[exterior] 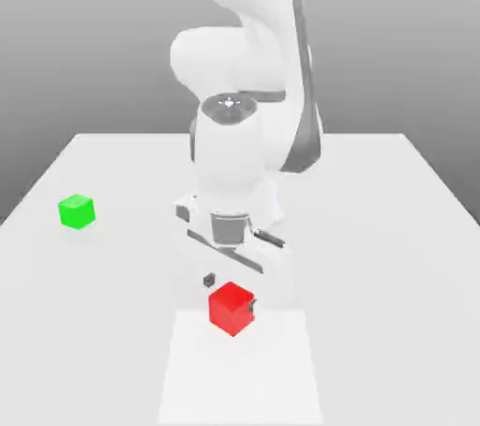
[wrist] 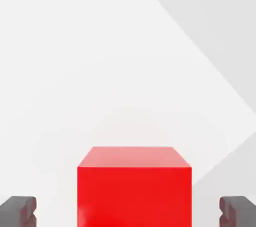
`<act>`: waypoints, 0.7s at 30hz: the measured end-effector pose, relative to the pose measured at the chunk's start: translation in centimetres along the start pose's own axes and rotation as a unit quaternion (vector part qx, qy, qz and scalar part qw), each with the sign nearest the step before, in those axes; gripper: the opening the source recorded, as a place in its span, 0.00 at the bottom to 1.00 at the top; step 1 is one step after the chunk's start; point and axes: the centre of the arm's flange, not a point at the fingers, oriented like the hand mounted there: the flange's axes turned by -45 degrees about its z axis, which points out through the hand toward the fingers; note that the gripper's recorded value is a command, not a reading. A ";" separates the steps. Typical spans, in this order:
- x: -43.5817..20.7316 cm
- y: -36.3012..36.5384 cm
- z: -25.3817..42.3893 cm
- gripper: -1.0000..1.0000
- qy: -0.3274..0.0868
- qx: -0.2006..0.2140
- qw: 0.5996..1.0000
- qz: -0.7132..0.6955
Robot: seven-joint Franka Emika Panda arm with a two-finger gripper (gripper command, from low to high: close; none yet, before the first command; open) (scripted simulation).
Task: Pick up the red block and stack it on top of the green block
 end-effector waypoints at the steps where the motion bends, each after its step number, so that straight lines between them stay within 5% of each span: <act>1: 0.0 0.0 0.0 0.00 0.000 0.000 1.000 0.000; 15: 0.0 0.0 -5.6 0.00 0.001 0.000 1.000 0.000; 21: 5.5 8.3 -8.1 0.00 0.009 0.002 0.983 0.185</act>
